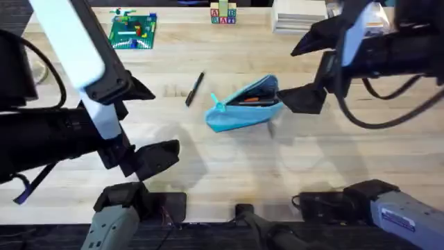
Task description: Unzip the bag, pick up the pens from the table one at a time and place them inside, then zip the bag closed.
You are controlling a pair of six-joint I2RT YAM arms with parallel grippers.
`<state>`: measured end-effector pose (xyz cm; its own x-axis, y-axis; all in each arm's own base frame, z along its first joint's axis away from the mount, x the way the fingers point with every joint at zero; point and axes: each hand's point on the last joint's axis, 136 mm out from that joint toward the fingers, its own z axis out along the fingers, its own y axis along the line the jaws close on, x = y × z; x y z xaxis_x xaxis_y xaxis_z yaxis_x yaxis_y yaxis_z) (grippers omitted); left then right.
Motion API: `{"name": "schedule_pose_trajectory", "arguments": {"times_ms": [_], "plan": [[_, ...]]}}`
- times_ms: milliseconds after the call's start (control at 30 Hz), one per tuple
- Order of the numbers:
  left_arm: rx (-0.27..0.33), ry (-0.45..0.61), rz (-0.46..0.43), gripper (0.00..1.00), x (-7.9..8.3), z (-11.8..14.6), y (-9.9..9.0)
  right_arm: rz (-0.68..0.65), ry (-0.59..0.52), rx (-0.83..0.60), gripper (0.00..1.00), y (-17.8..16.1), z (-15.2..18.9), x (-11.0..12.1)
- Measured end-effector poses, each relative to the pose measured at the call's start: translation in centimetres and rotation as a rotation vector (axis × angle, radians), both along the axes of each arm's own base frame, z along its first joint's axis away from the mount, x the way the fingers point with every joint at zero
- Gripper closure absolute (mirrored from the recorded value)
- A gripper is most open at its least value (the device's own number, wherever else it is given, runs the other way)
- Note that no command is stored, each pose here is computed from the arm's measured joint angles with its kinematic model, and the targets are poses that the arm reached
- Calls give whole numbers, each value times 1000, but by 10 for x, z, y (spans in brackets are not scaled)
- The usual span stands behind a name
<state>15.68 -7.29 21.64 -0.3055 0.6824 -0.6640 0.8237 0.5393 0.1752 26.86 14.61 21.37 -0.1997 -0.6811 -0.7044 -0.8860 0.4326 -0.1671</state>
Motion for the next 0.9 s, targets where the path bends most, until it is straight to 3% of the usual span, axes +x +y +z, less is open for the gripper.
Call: {"name": "schedule_pose_trajectory", "arguments": {"times_ms": [267, 433, 600, 700, 733, 900], "plan": [[-22, -21, 46, 6, 10, 6, 2, -149, 66, 112, 4, -5, 23, -19], [-51, -12, 137, 8, 19, 9, 7, -282, 104, 118, 4, -19, 27, -32], [-95, 1, 274, 7, 32, 14, 16, -408, 67, 101, 4, -40, 36, -41], [-131, 49, 348, 7, 35, 11, 19, -448, 43, 99, 4, -48, 41, -49], [-154, 114, 398, 8, 40, 4, 21, -471, 40, 93, 5, -54, 42, -60], [-169, 218, 438, 7, 49, -10, 23, -484, 65, 76, 4, -60, 38, -76]]}}
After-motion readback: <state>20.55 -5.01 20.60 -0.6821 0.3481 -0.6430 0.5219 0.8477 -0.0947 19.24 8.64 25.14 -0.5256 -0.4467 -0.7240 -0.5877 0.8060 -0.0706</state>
